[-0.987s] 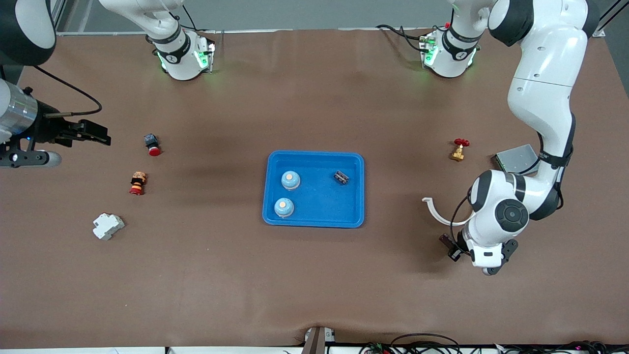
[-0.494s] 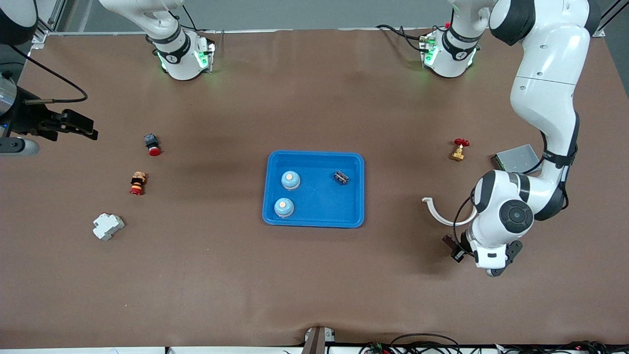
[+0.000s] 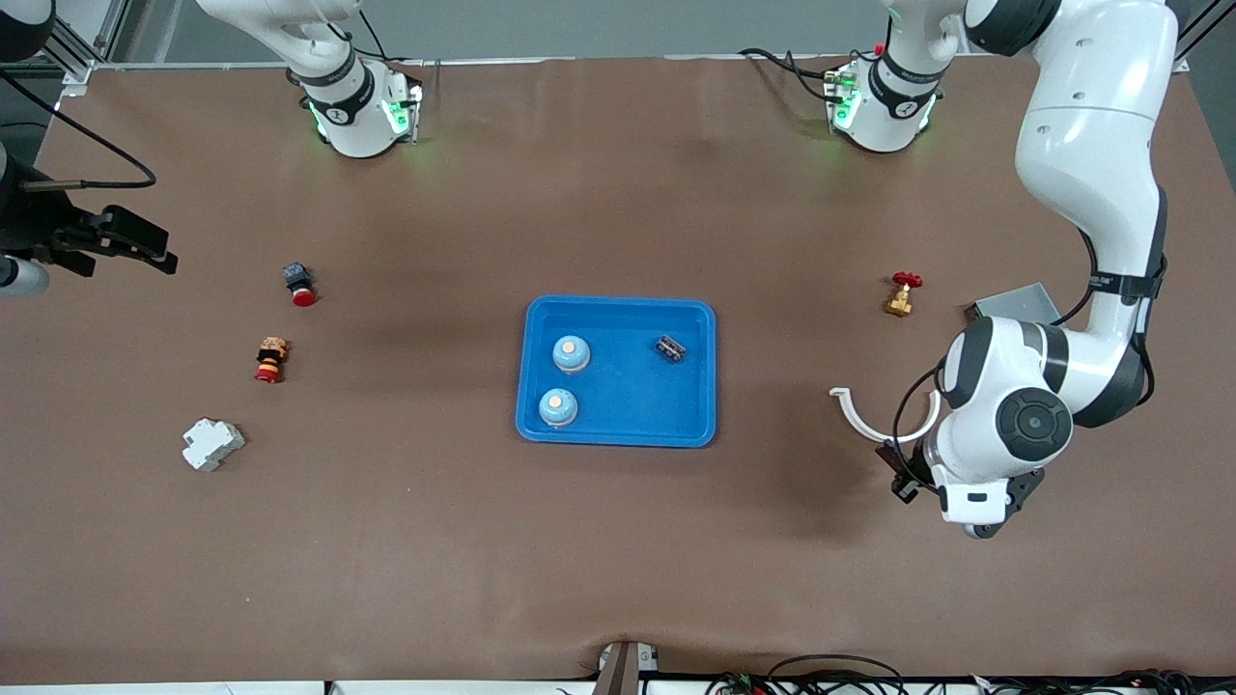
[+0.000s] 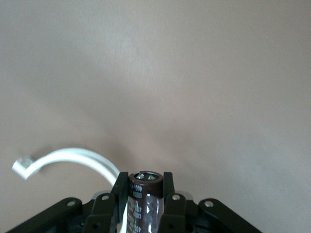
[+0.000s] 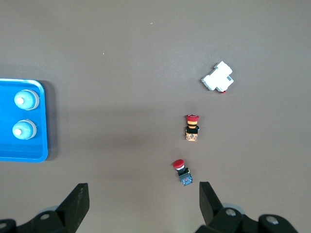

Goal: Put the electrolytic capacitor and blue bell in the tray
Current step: 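Carry the second brown capacitor over the tray with the left gripper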

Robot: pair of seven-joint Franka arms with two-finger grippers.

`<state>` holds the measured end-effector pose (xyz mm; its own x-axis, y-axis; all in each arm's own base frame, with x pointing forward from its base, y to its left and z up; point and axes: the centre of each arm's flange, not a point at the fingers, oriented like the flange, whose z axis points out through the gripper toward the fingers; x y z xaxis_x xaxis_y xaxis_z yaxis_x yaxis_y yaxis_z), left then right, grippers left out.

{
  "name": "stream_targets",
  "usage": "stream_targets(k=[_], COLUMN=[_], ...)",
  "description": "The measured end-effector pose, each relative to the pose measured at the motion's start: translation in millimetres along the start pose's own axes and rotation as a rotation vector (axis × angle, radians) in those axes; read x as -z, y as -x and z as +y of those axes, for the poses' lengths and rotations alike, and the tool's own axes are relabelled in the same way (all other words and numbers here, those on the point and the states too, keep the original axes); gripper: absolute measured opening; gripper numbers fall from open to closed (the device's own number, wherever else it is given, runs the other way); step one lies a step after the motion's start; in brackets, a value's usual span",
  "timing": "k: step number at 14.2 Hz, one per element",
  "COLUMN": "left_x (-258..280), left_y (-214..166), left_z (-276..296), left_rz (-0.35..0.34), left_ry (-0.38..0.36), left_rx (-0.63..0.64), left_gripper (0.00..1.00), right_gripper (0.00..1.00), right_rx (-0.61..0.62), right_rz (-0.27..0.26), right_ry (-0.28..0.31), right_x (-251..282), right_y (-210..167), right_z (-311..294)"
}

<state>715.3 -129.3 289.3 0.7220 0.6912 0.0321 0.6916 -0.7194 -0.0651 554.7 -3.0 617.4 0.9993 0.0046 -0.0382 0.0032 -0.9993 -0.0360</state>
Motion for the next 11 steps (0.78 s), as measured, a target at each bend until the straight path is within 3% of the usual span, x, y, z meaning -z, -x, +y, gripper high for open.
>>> stream_targets(k=[5, 11], left_x=[48.5, 74.8], left_y=[56.8, 173.7], left_z=[28.6, 89.1], left_rz=[-0.036, -0.049], left_ry=[0.021, 0.062], left_rx=[0.107, 0.246], left_gripper=[0.33, 0.33], right_gripper=[1.00, 1.00], right_rx=[-0.013, -0.013], right_rz=[0.003, 0.035], right_ry=[0.000, 0.002], right_x=[0.4, 7.0], right_y=[-0.1, -2.9], right_z=[7.4, 9.4])
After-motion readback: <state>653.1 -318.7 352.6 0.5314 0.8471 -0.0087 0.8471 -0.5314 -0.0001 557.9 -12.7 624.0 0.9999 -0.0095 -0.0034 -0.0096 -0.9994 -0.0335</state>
